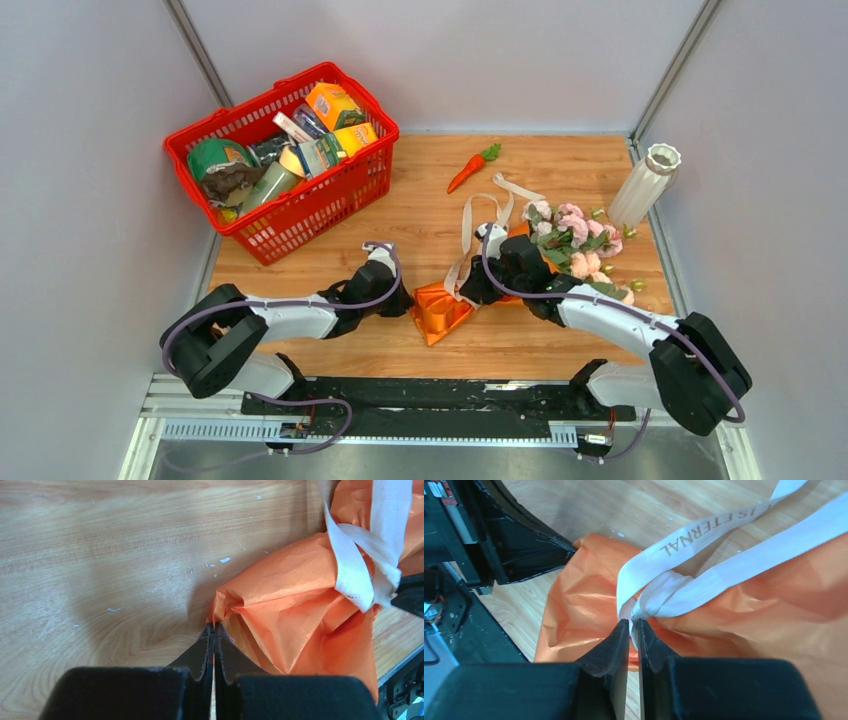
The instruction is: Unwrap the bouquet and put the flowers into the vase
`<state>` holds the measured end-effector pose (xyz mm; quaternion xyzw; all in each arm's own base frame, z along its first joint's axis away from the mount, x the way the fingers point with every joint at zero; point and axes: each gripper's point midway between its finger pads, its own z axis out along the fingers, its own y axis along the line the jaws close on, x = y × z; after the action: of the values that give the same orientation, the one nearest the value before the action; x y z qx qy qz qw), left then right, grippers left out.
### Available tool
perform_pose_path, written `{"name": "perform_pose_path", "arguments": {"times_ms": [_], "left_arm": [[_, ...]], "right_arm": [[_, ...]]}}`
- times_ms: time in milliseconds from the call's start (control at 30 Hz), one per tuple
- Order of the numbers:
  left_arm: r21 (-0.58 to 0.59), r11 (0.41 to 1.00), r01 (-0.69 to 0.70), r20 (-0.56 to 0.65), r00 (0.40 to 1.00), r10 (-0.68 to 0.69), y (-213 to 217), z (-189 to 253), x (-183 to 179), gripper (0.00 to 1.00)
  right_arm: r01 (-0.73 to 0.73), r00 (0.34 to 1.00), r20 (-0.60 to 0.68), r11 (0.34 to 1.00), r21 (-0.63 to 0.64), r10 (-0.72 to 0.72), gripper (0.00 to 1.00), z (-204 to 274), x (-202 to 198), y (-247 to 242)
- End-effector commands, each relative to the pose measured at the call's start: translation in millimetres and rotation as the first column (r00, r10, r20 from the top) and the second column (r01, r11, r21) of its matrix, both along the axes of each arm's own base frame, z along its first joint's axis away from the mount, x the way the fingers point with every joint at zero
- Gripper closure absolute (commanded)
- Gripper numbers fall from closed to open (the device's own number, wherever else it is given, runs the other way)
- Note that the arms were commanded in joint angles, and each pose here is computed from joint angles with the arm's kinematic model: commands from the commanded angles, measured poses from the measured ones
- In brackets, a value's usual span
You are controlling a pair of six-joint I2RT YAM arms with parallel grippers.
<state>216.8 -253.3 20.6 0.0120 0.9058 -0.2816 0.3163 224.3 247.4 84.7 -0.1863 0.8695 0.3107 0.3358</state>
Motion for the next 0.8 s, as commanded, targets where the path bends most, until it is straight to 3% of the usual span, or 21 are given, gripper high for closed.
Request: {"name": "perform_pose_path", "arguments": {"times_ms": [0, 100, 367, 667, 767], "left_arm": [[0.025, 1.0, -0.015, -0.026, 1.0, 0.016, 5.1, -11.1, -2.3, 1.0], [0.01, 1.0, -0.007, -0.036, 0.999, 0.007, 1.8, -12.1, -4.7, 1.0], [0.011, 1.0, -0.005, -0.035, 0.999, 0.006, 2.6, -10.8, -6.9, 1.0], [0.017, 1.0, -0.013, -0.033, 0.999, 0.013, 3.5, -10.1, -5.8, 1.0], [0.02, 1.0, -0.016, -0.04, 0.999, 0.017, 4.6, -12.3, -7.0, 1.0]], "right_arm": [[-0.094, 0.996, -0.005, 0.992, 0.089, 0.095, 0.81, 2.8, -5.8, 18.5], [-0.072, 0.997, -0.035, 0.993, 0.09, 0.076, 0.73, -5.2, -5.9, 15.4], [-0.003, 0.999, -0.042, 0.999, 0.053, 0.006, 0.65, -7.3, -0.4, 2.7], [-0.062, 0.992, -0.104, 0.997, 0.037, 0.065, 0.67, -23.8, -10.5, 6.0], [-0.071, 0.993, -0.093, 0.995, 0.067, 0.077, 0.72, -16.5, -5.5, 9.1]]}}
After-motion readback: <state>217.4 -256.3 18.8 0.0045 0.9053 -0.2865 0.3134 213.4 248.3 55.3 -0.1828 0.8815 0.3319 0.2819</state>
